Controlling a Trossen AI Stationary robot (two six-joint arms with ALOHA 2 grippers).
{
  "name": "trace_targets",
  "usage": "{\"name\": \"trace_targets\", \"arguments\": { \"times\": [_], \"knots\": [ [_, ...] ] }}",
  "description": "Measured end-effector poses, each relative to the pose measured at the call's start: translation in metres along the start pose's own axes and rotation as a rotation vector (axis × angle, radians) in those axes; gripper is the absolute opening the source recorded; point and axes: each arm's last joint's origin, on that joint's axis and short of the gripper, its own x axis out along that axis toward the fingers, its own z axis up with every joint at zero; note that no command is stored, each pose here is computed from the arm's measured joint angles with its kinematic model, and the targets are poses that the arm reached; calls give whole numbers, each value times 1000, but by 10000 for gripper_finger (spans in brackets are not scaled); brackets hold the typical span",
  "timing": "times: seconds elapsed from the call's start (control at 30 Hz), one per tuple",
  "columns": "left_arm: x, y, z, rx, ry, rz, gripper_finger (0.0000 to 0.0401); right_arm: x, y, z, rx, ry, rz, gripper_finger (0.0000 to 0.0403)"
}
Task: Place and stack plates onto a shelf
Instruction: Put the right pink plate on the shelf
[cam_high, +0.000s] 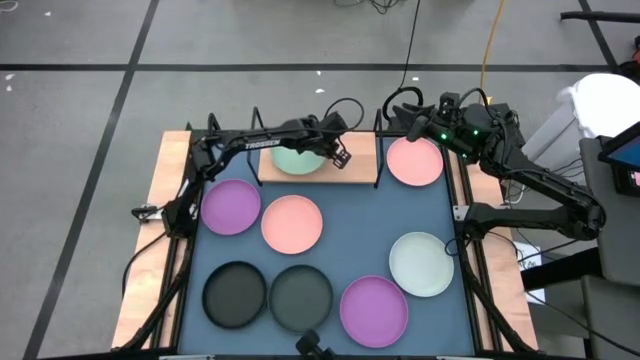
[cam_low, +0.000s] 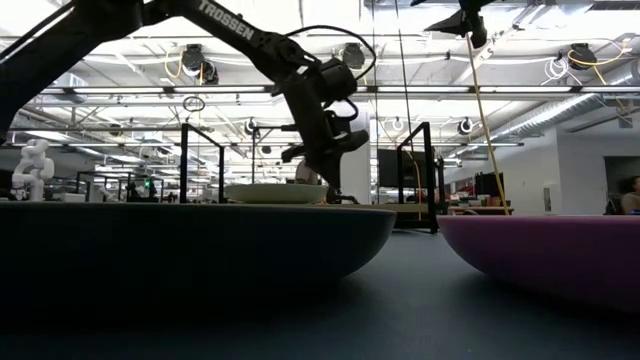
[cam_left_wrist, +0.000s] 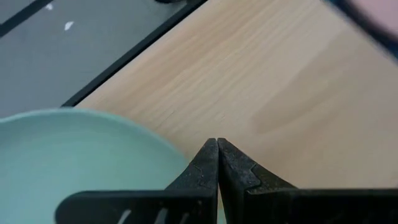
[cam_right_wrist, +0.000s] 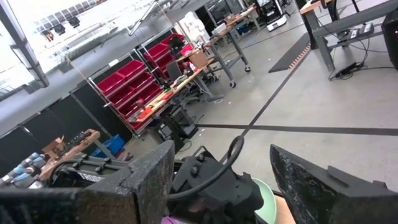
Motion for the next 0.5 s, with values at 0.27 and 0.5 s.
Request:
{"name": "trace_targets", "arguments": {
  "times": [0.27,0.5],
  "knots": [
    [-1,12,-3,-9,62,50,1,0,0,0,-2,0,0,246],
    [-3,16,-12,-57,151,86,1,0,0,0,-2,0,0,246]
  ]
}}
